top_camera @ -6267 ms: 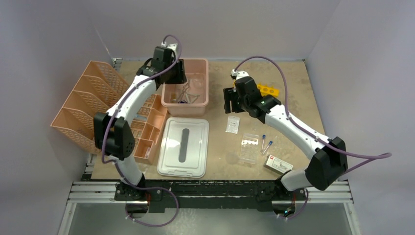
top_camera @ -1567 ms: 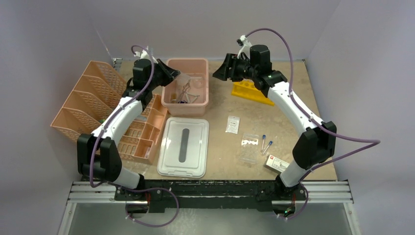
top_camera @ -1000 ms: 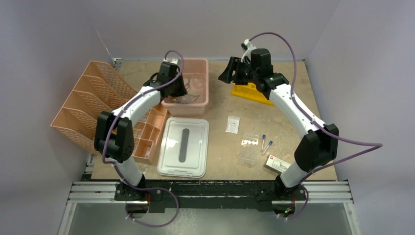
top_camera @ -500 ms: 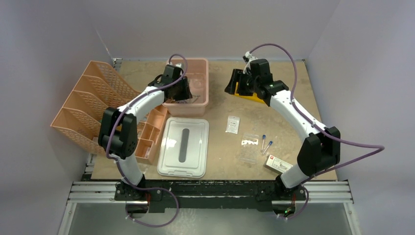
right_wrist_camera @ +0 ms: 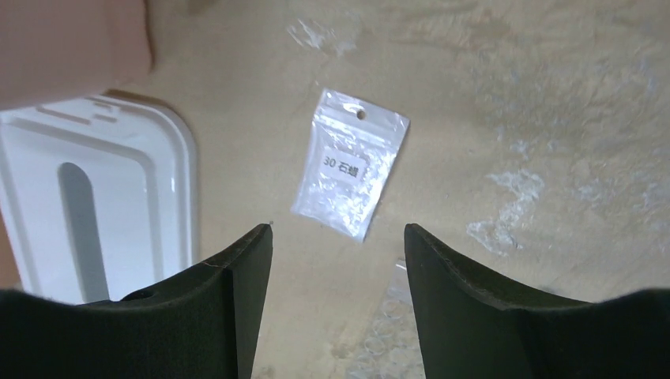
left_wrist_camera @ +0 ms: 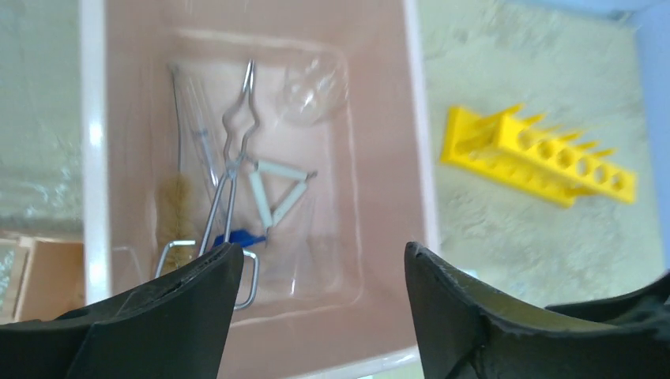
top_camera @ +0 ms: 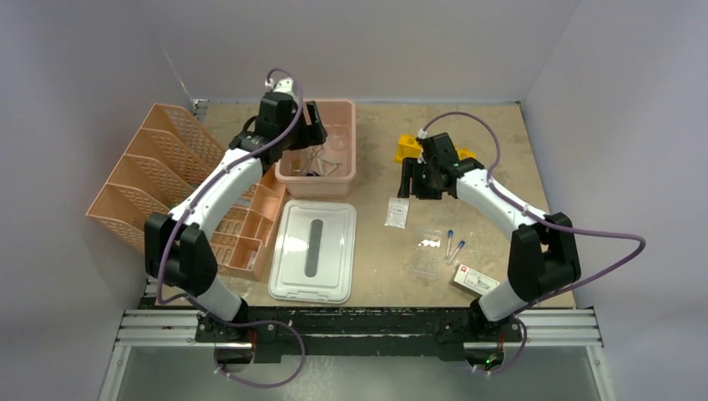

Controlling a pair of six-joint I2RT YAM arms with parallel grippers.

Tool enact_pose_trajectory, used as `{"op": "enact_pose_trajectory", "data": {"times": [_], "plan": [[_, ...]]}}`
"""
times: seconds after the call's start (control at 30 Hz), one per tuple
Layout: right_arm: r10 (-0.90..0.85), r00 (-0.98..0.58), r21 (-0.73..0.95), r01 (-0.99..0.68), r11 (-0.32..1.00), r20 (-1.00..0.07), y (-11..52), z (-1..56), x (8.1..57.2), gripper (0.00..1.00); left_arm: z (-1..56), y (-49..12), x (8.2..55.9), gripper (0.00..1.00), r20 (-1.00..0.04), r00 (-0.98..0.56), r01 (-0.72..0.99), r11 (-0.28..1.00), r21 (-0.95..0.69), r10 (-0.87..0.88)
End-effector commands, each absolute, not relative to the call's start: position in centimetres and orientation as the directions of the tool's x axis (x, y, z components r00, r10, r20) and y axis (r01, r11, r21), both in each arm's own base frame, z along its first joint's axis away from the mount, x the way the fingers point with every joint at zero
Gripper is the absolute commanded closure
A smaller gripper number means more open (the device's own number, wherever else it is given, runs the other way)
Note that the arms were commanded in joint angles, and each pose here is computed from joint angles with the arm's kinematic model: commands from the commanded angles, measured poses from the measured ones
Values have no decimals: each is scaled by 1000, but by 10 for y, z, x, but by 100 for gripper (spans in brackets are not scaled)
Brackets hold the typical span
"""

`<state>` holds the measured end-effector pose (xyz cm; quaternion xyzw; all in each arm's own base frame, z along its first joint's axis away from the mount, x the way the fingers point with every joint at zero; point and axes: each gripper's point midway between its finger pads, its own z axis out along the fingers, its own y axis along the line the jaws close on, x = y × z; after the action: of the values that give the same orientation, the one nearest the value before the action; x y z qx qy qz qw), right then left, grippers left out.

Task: Organize the chemistry lab equipment

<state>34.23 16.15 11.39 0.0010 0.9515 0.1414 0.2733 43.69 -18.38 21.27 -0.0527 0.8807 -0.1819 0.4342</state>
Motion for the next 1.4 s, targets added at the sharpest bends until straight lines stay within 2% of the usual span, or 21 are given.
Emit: {"op": "enact_pose_trajectory", "data": {"times": [0.0, 0.23, 0.5, 0.77, 0.97, 1.07, 1.23, 1.37], "plan": [[106, -863, 253, -26, 967, -494, 154, 98, 338, 36, 300, -172, 446, 20, -856, -413, 101, 919, -381, -310], [116, -895, 276, -9, 961, -431, 163, 72, 341, 37, 320, -158, 438, 15, -866, -352, 97, 906, -412, -356], [141, -907, 250, 41, 967, -396, 166, 52, 354, 43, 327, -128, 435, 17, -826, -303, 19, 864, -504, -475], [110, -927, 190, 43, 981, -359, 170, 35, 358, 45, 334, -119, 426, 17, -849, -266, 19, 878, -478, -457], [61, -945, 164, 7, 986, -321, 179, 22, 349, 50, 336, -99, 423, 17, -868, -234, -67, 897, -436, -439], [49, -953, 109, 17, 994, -300, 175, 15, 346, 58, 338, -98, 423, 17, -873, -231, -69, 902, -427, -430], [14, -956, 10, 11, 1000, -294, 171, 7, 343, 78, 337, -99, 422, 17, -875, -238, -61, 906, -419, -421], [14, -946, 36, 3, 999, -323, 177, 10, 346, 100, 338, -104, 421, 17, -880, -248, -25, 911, -412, -405]]}}
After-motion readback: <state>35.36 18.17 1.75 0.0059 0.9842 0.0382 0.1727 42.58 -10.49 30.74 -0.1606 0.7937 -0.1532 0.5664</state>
